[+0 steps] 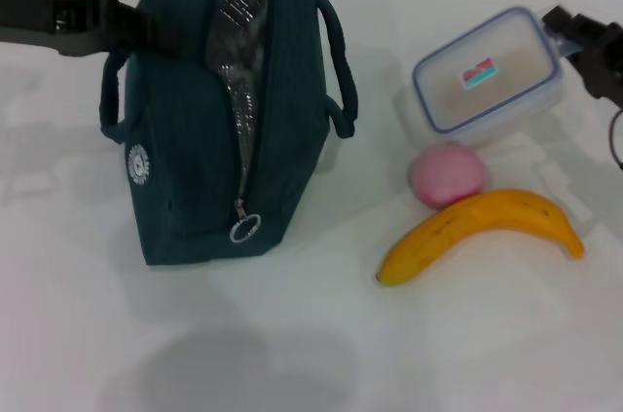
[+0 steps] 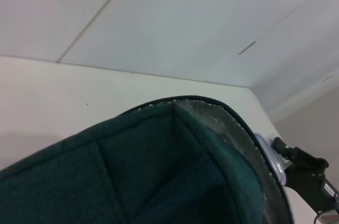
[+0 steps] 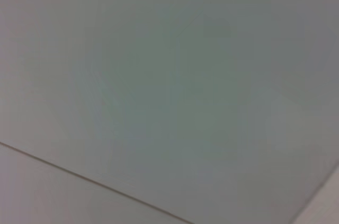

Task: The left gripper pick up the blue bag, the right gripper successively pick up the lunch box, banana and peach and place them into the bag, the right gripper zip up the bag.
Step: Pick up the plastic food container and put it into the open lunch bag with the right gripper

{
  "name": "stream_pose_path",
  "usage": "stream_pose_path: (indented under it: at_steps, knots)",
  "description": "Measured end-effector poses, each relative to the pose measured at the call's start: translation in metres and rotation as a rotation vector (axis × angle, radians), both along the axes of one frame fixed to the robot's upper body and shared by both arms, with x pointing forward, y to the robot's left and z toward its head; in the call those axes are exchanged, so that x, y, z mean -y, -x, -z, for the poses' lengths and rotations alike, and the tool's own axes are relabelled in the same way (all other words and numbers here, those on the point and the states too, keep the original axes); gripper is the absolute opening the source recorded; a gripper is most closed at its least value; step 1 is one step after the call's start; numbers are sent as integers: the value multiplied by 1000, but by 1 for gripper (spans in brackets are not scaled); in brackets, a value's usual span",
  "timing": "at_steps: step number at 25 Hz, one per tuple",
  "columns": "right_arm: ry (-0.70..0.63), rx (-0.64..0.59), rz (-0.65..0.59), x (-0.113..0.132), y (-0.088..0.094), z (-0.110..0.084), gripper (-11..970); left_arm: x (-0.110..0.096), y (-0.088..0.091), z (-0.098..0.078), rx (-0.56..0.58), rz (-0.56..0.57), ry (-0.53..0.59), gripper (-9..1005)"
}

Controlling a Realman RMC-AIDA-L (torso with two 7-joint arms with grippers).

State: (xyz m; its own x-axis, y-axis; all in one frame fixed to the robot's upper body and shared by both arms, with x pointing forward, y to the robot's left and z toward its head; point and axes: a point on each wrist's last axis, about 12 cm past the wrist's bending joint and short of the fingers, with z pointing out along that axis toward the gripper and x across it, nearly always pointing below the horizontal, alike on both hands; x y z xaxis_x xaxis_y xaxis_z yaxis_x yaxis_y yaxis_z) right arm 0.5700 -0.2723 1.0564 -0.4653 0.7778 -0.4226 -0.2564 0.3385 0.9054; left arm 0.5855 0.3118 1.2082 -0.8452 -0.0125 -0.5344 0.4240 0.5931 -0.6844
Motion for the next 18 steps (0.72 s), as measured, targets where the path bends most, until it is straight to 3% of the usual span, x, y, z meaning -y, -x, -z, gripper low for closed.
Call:
stream_pose_path:
  at_steps: [7,10,18]
  knots:
    - [-78,81,23,8,8,-9,98,1,1,4,-19,1,31,34]
    - [-134,164,19,11,9,-22,98,2,0,2,-14,4,51,34]
    - [-231,295,-46,1,-4,-53,97,6,1,8,-33,17,69,34]
